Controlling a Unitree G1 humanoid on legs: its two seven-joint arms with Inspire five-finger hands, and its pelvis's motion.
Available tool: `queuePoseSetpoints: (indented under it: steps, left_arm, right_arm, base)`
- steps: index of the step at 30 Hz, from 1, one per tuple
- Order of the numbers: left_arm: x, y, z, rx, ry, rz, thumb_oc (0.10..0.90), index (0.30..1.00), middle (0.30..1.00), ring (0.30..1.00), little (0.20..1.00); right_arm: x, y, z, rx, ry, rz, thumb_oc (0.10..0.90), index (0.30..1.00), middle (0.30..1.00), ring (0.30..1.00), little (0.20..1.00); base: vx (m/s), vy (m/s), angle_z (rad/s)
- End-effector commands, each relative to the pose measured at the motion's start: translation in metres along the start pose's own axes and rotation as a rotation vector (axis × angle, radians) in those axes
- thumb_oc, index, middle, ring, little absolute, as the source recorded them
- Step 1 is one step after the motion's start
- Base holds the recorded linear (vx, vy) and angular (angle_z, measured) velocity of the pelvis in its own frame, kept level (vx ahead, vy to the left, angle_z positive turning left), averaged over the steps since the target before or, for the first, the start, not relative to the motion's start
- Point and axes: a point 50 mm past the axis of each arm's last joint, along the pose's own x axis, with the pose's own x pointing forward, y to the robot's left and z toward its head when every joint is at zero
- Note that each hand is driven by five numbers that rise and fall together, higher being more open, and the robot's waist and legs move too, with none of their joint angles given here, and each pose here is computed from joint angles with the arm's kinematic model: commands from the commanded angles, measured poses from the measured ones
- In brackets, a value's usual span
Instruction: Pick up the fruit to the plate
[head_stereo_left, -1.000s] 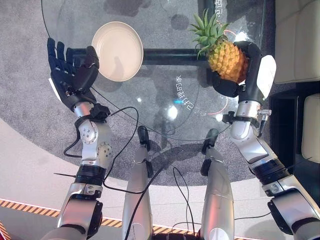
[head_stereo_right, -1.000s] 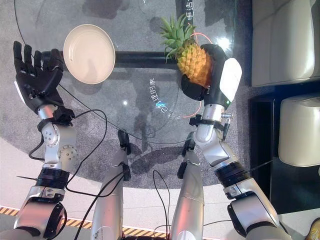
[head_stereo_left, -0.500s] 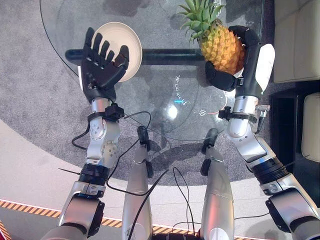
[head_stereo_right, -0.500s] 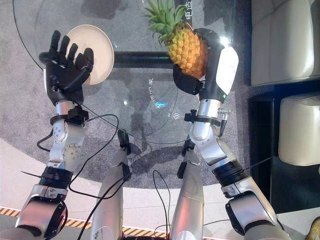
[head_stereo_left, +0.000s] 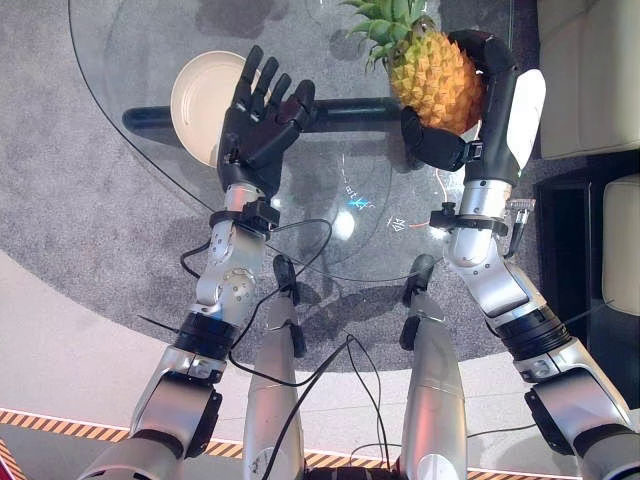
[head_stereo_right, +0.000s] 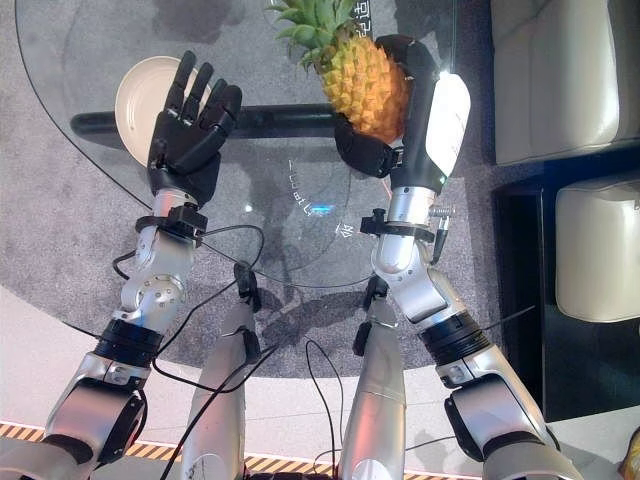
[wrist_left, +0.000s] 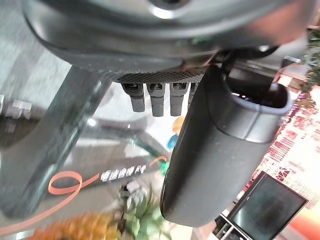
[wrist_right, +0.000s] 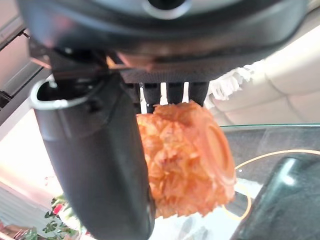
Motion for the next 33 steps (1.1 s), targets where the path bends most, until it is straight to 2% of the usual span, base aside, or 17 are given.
queuePoseSetpoints:
  steps: [1,11,33]
  left_arm:
    - [0.015,-0.046,0.03,-0.056,-0.131,-0.203,0.8,0.9,0.9,0.9,0.9]
    - [0.016,-0.06,0.013,-0.215,-0.021,-0.276,0.8,0.9,0.9,0.9,0.9]
    - [0.013,-0.074,0.004,-0.354,0.051,-0.39,0.8,0.9,0.9,0.9,0.9]
  right_arm:
    - [0.031,-0.021,0.093,0.236,-0.408,-0.131,0.1,0.3,0.3,0.3,0.2]
    - [0.029,-0.011,0.108,0.264,-0.453,-0.051,0.1,0.3,0.3,0.3,0.2]
    - [0.021,0.005,0.12,0.266,-0.492,0.092,0.1,0.3,0.3,0.3,0.2]
  base:
    - [0.0,0.0,0.0]
    - [0.0,0.0,0.0]
    - [0.0,0.0,0.0]
